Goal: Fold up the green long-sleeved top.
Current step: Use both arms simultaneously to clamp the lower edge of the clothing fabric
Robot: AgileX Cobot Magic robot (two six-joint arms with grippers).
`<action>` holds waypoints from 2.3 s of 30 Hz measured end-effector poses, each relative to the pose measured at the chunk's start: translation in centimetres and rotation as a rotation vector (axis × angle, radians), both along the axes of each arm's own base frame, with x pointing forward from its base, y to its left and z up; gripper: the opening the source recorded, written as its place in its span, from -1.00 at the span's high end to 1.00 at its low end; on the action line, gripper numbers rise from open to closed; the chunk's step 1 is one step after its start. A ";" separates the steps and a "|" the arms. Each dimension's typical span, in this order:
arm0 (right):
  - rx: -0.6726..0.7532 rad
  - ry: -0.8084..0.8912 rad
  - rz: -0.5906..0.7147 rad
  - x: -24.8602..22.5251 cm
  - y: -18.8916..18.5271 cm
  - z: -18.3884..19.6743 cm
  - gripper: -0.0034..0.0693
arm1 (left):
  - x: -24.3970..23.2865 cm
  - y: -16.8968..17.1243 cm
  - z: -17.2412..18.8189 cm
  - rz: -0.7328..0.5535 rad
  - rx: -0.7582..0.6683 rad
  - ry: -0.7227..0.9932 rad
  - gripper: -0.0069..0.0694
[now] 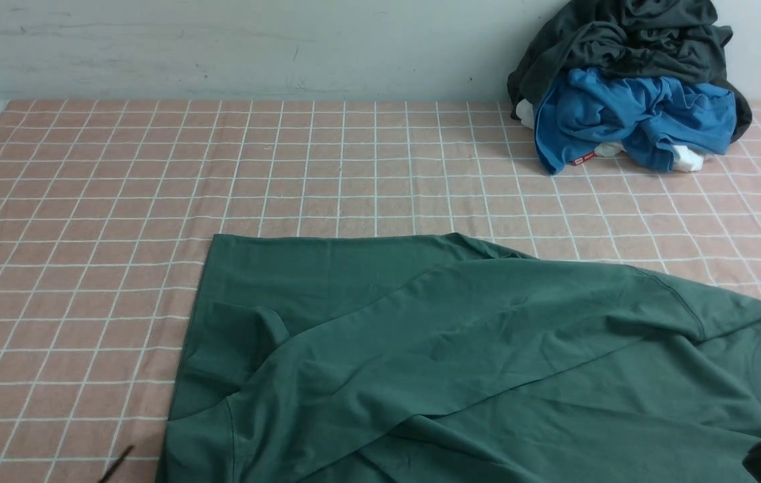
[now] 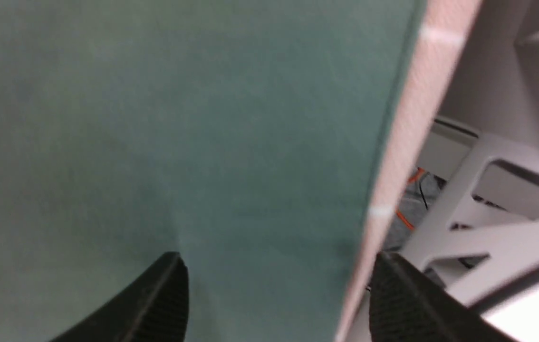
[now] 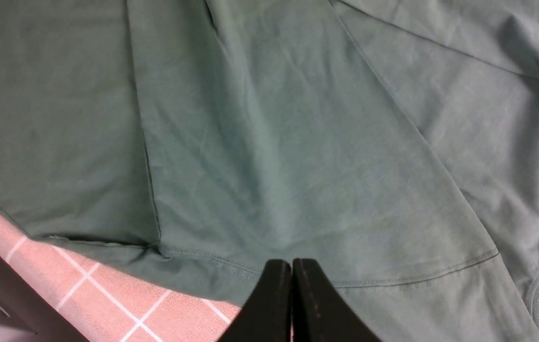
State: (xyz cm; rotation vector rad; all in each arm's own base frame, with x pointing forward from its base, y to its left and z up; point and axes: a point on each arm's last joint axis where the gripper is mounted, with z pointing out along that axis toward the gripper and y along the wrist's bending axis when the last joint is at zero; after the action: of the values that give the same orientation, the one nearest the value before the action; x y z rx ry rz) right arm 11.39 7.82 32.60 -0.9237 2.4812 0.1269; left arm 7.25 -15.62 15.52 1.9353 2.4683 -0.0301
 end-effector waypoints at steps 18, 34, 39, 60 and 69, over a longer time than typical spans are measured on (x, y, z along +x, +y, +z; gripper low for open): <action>-0.004 0.000 0.006 0.0 0.0 0.0 0.91 | 1.1 -0.4 -0.4 0.039 0.111 -0.061 -0.44; -0.005 0.000 0.009 0.0 0.0 0.0 0.91 | 2.1 -0.3 -0.1 0.037 0.113 -0.176 0.02; -0.017 -0.007 0.033 0.0 0.0 0.0 0.90 | 2.0 -0.5 -0.4 0.064 0.117 -0.159 0.70; -0.355 0.045 0.498 -0.9 -1.2 -10.7 -0.88 | 2.6 2.4 2.8 0.194 0.034 -0.078 0.80; -0.513 0.067 0.508 1.5 -0.9 -14.7 -0.79 | 2.7 2.3 2.8 0.181 0.016 -0.085 0.80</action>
State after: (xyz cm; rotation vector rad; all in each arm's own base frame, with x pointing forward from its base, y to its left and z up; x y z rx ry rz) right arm 12.89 6.90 17.86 -1.7752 2.3178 -0.3334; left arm 9.94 -13.35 18.30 1.6722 2.5827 0.0709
